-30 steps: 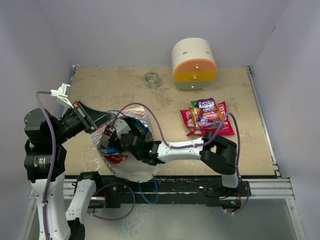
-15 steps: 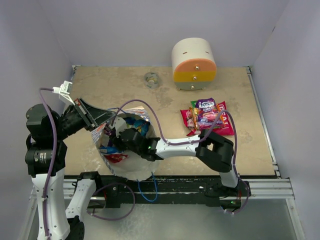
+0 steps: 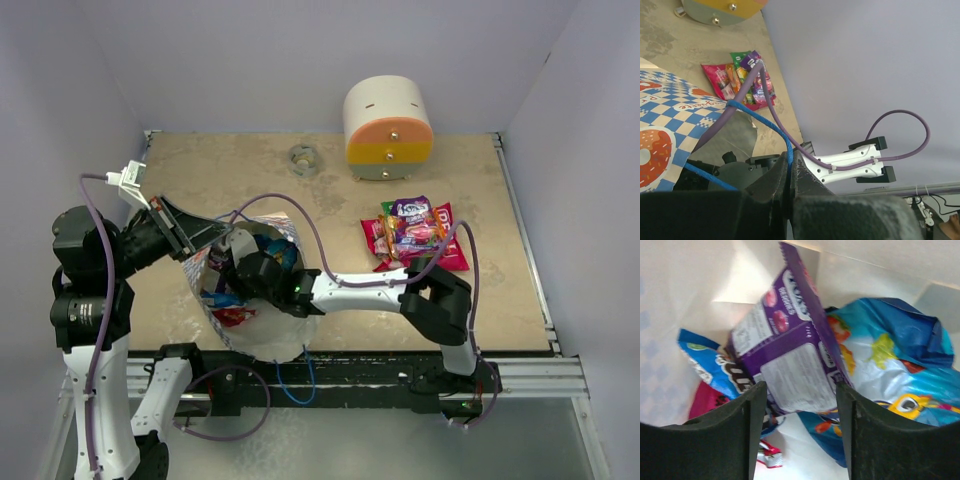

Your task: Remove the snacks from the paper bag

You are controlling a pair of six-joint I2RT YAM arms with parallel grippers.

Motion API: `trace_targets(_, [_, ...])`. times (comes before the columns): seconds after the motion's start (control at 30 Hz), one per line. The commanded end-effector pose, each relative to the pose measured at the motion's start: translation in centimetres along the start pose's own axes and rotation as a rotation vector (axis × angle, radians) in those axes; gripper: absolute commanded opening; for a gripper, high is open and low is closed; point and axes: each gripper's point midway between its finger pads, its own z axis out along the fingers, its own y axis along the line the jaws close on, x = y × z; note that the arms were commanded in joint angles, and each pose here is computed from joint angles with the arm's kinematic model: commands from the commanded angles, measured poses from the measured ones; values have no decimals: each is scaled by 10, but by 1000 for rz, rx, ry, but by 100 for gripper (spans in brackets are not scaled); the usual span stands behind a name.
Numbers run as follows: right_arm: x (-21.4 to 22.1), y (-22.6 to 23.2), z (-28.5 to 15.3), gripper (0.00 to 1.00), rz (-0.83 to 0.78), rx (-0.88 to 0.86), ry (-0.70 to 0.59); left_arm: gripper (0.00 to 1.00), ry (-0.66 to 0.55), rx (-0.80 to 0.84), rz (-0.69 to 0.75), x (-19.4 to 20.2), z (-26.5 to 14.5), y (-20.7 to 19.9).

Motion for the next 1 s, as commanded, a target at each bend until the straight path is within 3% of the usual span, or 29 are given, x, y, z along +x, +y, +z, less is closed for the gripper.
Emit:
trace_targets(0.0, [-1,-36,-9,63,52,168,44,0,13,81,90,3,-9,-27])
trace_targets(0.13, [3,-36,10,74,75,224,79,0,25,76,100,1,-8,-28])
trace_targets(0.3, [-8,-12,30,77,191,92,53,0,28,74,104,1,-9,-29])
trace_targets(0.4, [2,-20,37,79,222,154,100,0,29,76,110,0,-9,-31])
trace_targets(0.73, [6,-58,3,86,223,243,136,0,33,60,133,0,-9,-28])
trace_targets(0.97, [7,-40,13,90,243,141,144,0,44,61,134,1,-9,-28])
